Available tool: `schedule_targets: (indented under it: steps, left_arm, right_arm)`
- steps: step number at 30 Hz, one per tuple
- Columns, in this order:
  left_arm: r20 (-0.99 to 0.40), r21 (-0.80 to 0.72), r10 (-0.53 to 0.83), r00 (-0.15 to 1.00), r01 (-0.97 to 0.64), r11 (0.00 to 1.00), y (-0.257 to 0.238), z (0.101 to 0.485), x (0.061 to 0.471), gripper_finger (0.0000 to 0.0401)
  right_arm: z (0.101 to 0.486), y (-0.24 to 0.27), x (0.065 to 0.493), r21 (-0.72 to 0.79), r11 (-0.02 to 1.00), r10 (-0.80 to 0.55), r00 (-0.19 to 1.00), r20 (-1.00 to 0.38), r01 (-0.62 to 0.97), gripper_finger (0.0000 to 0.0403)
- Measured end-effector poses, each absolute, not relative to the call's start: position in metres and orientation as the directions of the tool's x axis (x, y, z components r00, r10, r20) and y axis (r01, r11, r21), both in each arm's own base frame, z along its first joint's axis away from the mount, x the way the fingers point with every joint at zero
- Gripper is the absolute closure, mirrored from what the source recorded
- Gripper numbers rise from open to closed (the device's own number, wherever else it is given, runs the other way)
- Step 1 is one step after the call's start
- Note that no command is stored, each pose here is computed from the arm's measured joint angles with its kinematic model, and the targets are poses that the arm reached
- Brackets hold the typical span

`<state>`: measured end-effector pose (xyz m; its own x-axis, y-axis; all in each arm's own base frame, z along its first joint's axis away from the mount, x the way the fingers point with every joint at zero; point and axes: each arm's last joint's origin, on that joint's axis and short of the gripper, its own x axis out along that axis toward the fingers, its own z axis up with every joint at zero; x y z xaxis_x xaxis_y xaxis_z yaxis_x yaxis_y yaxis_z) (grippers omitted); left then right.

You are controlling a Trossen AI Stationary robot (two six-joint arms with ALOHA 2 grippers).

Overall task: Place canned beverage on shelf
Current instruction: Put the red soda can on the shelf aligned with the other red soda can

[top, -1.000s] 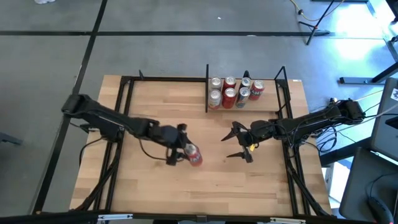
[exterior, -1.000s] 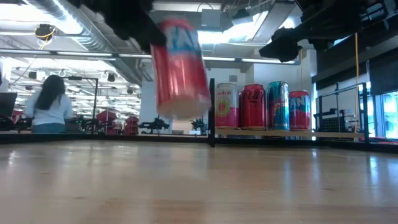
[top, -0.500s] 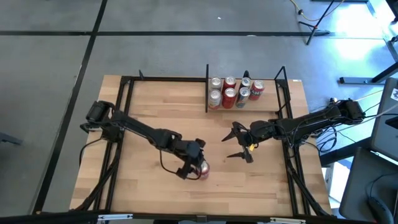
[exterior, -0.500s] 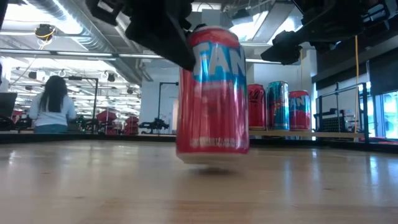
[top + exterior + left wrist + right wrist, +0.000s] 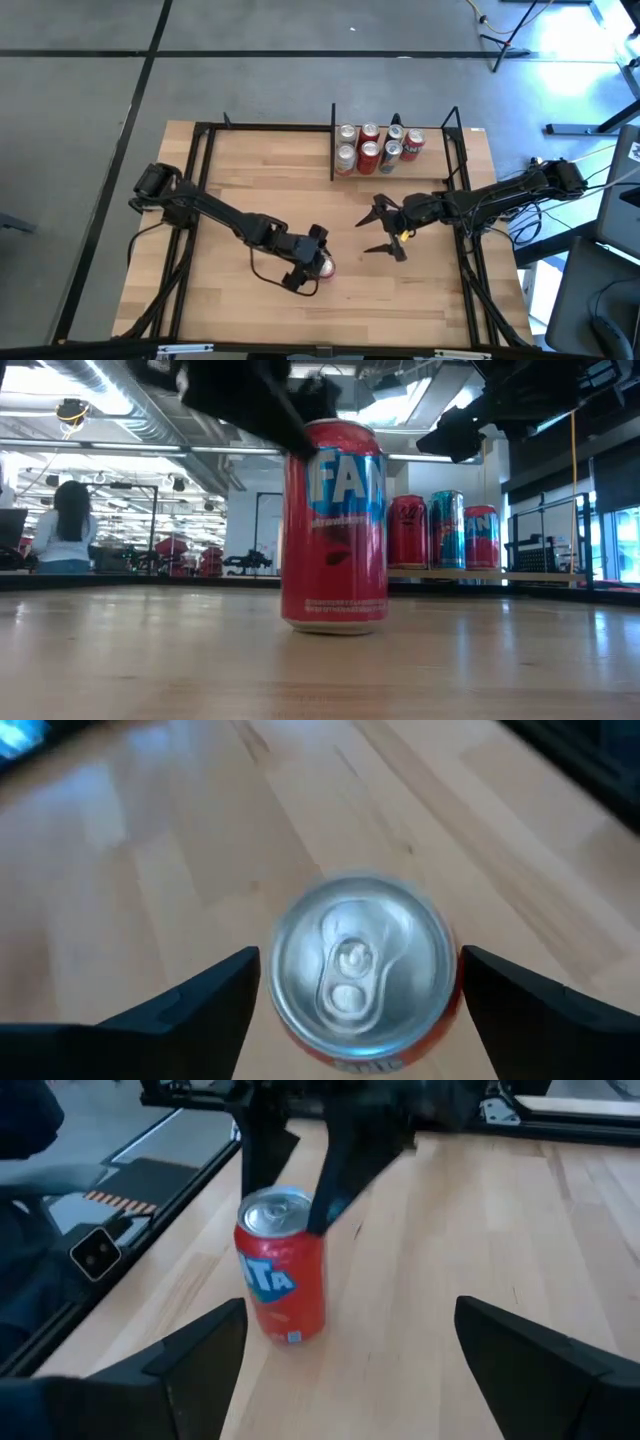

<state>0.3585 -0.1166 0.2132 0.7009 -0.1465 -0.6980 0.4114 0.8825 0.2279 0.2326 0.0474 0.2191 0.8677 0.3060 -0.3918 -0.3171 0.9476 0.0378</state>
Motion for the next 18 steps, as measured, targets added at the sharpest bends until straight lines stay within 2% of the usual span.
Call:
schedule_targets:
  steps: [6,11,14,18]
  left_arm:
    - [-0.675,0.281,-0.067,0.735,0.34,0.897,-0.119,0.237,0.343,0.0077]
    - [-0.734,0.234,-0.004,0.679,0.259,0.937,-0.121,0.247,0.32,0.0077]
    - [-0.77,0.161,-0.005,0.638,0.201,0.966,-0.128,0.237,0.305,0.0077]
    - [-0.775,0.165,0.06,0.629,0.111,0.98,-0.14,0.203,0.281,0.0077]
  right_arm:
    - [0.217,0.049,0.241,0.05,0.949,0.307,0.884,-0.354,-0.31,0.0063]
    - [0.208,0.057,0.262,0.075,0.949,0.314,0.884,-0.346,-0.308,0.0063]
    - [0.208,0.07,0.278,0.055,0.947,0.315,0.876,-0.365,-0.317,0.0063]
    - [0.216,0.091,0.297,0.028,0.93,0.347,0.85,-0.396,-0.367,0.0063]
